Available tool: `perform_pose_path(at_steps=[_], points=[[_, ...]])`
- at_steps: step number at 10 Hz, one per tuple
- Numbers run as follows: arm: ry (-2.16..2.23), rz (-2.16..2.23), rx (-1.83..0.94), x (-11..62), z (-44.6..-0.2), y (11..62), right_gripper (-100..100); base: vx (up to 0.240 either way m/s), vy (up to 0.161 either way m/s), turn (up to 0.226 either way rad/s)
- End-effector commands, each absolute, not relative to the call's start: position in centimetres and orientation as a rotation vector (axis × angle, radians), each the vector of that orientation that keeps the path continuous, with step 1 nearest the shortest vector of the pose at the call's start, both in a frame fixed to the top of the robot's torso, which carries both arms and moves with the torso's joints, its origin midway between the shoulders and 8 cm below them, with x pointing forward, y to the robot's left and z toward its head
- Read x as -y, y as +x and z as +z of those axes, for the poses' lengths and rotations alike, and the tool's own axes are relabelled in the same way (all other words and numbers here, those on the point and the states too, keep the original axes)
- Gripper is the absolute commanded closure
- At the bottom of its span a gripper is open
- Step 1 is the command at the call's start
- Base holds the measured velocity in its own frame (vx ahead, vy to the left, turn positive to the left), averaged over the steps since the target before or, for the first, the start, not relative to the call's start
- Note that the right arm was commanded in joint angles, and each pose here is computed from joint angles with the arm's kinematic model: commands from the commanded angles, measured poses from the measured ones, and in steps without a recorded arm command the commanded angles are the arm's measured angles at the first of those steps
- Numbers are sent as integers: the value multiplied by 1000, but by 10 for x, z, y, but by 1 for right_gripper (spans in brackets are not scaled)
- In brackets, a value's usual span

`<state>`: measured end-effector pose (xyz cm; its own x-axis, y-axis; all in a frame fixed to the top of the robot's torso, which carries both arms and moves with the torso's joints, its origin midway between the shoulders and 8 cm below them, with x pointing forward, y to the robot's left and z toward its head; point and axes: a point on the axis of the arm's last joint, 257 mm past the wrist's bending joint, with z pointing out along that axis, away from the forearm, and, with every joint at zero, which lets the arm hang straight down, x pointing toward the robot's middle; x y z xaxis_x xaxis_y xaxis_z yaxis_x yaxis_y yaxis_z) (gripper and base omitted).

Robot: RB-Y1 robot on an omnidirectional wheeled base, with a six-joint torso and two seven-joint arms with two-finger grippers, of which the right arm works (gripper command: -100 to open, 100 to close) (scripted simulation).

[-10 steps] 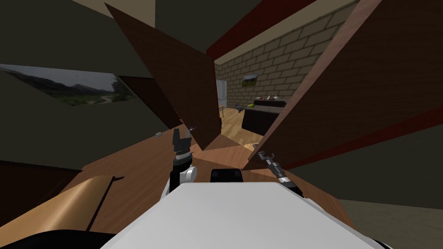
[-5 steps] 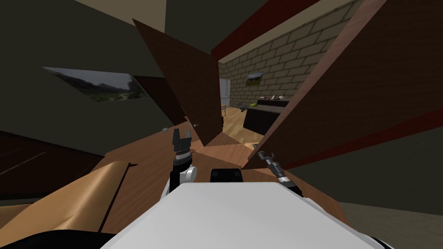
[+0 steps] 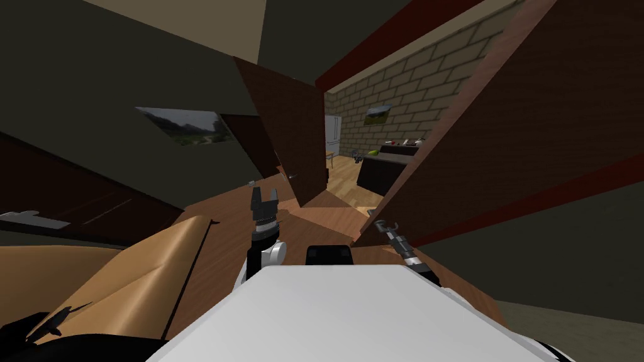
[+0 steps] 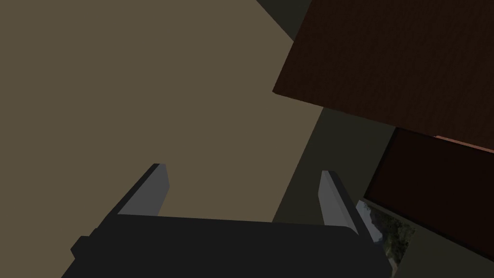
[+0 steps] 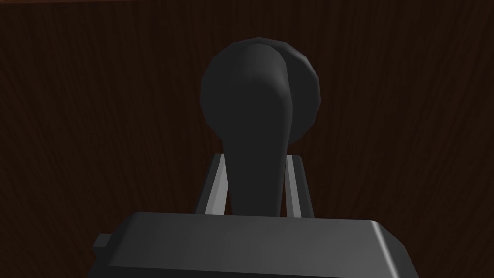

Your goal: Pull the door open

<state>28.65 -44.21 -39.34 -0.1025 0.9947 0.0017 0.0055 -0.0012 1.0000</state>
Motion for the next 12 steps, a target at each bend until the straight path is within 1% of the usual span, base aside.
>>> perform_pose_path(at_steps=[1, 3, 5, 8, 10, 11, 12], points=[[1159, 1286, -1288, 442, -392, 287, 100, -210, -92, 152], [1156, 1288, -1288, 442, -392, 287, 100, -208, -52, 147], [1157, 1290, -1290, 441, -392, 288, 100, -138, -47, 49], [1162, 1282, -1281, 434, -395, 308, 100, -156, -45, 105], [1162, 1278, -1275, 431, -396, 320, 100, -210, -67, 132], [1162, 1278, -1275, 431, -396, 320, 100, -137, -45, 41], [1163, 1274, -1270, 428, -396, 331, 100, -158, -29, 90]])
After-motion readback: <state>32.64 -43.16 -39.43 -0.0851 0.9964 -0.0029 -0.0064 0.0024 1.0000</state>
